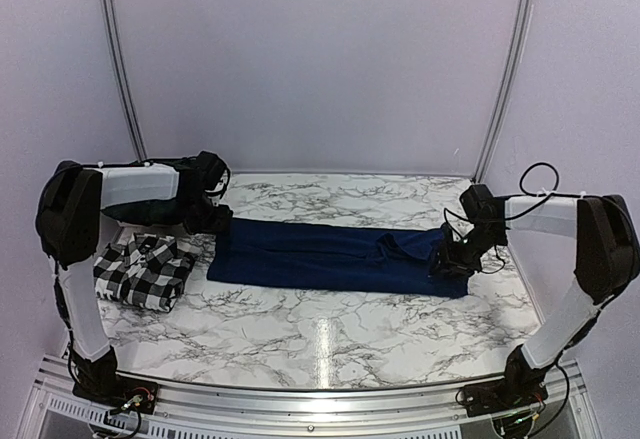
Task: Fold and stack the mixed laundry pile
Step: Smooth out the rectangle-folded T-shirt at the center of the board, then rotate the rectangle-folded T-shirt at the center of the board.
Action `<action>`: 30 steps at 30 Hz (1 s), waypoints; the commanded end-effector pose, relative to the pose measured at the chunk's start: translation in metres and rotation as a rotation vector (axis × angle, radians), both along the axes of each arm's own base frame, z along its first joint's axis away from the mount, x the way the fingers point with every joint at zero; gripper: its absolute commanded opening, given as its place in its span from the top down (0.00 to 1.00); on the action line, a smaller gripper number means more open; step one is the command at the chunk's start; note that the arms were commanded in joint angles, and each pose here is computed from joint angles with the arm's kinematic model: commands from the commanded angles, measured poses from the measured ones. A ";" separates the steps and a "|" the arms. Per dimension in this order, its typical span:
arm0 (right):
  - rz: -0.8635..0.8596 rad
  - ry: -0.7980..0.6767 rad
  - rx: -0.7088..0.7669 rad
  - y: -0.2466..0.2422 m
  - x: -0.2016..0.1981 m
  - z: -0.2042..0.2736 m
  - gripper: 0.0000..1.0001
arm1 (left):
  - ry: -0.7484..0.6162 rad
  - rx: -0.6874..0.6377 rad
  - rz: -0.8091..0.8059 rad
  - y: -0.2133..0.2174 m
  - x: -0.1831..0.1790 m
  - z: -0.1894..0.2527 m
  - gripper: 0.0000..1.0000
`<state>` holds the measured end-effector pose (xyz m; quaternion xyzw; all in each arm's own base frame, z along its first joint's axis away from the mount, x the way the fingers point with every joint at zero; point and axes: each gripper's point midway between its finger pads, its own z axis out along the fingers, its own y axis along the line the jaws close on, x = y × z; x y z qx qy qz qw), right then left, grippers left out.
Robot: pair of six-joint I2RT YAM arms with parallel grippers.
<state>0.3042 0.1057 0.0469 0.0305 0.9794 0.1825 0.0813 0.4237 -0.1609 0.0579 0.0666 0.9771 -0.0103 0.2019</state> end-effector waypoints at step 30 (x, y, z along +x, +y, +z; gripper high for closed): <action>0.034 -0.158 -0.229 -0.026 0.173 -0.030 0.71 | 0.282 -0.003 -0.038 -0.022 -0.141 -0.053 0.57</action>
